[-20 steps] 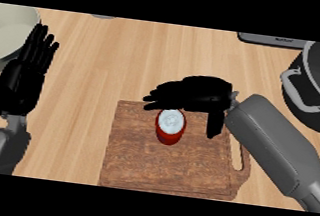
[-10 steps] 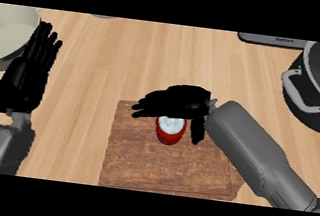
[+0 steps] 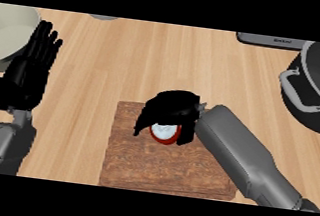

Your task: Pick the can from the cutting board and place it in the pot

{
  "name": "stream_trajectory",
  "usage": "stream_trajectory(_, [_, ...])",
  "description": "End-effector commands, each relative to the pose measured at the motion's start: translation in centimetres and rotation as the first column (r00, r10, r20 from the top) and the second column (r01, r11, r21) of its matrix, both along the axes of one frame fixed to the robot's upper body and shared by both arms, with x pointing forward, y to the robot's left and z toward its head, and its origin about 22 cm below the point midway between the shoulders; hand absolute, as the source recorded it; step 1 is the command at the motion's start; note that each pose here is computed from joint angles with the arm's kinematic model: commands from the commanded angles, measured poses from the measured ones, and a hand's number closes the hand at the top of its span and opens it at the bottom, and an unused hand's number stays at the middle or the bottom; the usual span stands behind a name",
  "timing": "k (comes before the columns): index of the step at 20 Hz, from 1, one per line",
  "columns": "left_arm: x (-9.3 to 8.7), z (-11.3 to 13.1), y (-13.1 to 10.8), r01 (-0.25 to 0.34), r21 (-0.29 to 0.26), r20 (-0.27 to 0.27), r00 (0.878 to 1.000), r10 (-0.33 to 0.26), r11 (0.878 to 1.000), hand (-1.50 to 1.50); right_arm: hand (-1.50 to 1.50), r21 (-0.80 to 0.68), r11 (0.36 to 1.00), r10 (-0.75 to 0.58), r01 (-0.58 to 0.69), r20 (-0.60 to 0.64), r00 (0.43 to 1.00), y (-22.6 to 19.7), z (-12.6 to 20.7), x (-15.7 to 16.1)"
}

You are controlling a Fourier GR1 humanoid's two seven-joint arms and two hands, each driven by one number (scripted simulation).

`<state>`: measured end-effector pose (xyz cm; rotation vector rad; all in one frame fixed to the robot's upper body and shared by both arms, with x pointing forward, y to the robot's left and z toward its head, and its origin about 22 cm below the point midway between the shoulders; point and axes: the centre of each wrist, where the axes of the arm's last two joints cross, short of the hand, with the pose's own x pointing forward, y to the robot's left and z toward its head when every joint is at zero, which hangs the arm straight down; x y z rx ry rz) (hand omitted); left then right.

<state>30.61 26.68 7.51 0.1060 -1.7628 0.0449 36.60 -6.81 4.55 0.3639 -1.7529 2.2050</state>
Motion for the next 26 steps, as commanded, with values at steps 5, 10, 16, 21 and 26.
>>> stream_trajectory(5, [-1.2,0.6,-0.1,-0.006,0.002,0.000,1.000,0.006,1.000,0.00,1.50,0.065,0.989,0.135,-0.134,-0.014,0.991,0.2,-2.0,-1.3])
stream_trajectory(10, [-1.4,-0.1,-0.9,0.003,-0.003,-0.009,1.000,-0.003,1.000,0.00,1.50,0.098,0.989,0.113,-0.112,-0.005,0.994,2.6,-2.6,-4.2])
stream_trajectory(16, [-0.4,-0.8,1.4,-0.024,-0.006,-0.006,1.000,0.024,1.000,0.00,1.50,0.213,0.977,-0.018,-0.009,0.123,0.992,-2.5,1.7,-2.4])
stream_trajectory(21, [-0.7,0.6,0.9,-0.019,0.013,0.019,1.000,0.018,1.000,0.00,1.50,0.247,0.744,-0.649,0.620,0.052,0.759,-6.0,1.9,1.9])
stream_trajectory(26, [-0.9,0.1,1.2,-0.042,0.008,0.010,0.999,0.042,0.999,0.00,1.50,0.280,0.307,-0.951,0.910,0.045,0.307,-11.0,3.2,4.0])
